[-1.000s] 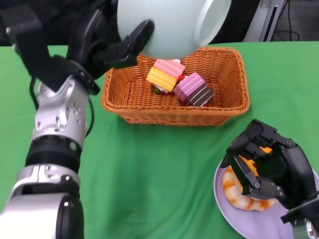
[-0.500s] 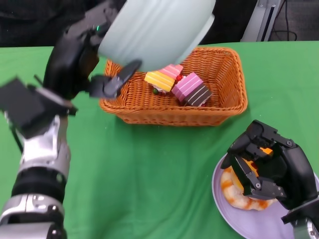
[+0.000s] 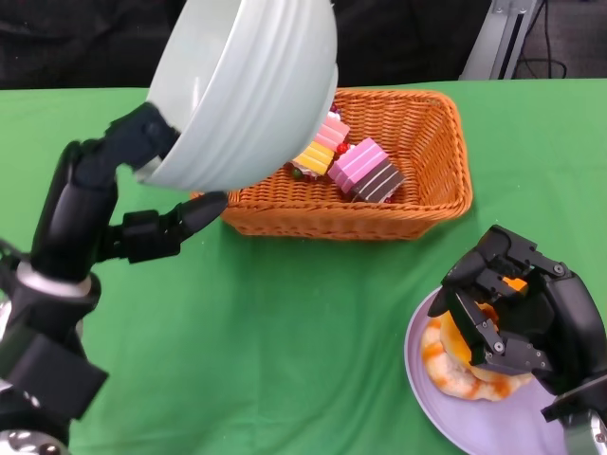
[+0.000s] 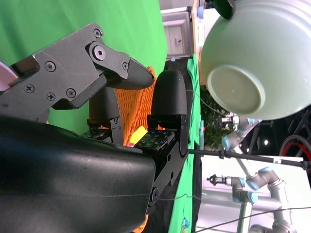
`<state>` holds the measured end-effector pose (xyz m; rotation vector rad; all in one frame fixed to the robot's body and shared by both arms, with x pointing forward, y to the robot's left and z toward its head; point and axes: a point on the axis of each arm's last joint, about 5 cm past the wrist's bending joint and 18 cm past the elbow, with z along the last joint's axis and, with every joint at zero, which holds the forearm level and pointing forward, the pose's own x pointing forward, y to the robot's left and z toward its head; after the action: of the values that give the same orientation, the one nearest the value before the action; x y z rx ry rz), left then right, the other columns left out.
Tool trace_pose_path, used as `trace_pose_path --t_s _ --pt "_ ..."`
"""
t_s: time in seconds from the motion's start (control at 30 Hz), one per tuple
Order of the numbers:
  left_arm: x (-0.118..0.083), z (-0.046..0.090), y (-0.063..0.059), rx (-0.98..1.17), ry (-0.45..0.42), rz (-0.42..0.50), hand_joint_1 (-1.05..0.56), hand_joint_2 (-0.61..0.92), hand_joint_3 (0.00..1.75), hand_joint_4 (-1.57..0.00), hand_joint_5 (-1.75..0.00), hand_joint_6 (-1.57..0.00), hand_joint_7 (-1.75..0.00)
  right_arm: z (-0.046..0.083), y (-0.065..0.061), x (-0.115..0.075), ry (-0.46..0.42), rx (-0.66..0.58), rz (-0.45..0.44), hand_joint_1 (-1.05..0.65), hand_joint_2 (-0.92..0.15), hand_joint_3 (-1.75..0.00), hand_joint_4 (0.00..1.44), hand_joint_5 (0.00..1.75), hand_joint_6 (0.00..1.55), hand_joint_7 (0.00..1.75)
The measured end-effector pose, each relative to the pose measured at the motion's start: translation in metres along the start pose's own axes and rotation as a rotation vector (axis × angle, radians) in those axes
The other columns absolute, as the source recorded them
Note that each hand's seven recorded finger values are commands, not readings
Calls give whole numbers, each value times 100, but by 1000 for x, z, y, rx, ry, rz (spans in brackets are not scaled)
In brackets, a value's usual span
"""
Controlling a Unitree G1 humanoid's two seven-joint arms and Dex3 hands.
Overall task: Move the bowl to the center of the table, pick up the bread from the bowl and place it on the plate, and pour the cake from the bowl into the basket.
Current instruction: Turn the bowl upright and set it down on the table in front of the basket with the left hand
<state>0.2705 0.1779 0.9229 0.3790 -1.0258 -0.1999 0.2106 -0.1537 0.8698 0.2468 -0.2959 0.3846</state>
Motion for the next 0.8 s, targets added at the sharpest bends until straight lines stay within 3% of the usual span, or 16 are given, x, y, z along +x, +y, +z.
trace_pose_path --t_s 0.13,0.3,0.4,0.53,0.8 --pt "-9 4 1 106 -27 8 -18 92 50 -71 -170 -60 -147 0 -1 2 -6 6 11 -14 -56 -101 77 157 66 127" --pt "-19 0 -9 212 20 -38 -11 88 52 -66 -174 -58 -150 0 0 3 -5 9 14 -14 -57 -98 76 157 66 127" --pt "-27 -4 -14 286 38 -75 -8 69 81 -65 -175 -57 -153 0 0 3 -4 10 15 -14 -58 -97 76 159 65 128" --pt "-40 -8 -16 393 5 -119 -9 66 90 -64 -175 -57 -156 0 0 3 -2 11 14 -14 -58 -96 76 158 65 128" --pt "-89 -11 -8 489 -57 -180 -5 66 88 -65 -175 -55 -162 1 -5 3 12 30 -11 -16 -58 -95 73 163 63 132"
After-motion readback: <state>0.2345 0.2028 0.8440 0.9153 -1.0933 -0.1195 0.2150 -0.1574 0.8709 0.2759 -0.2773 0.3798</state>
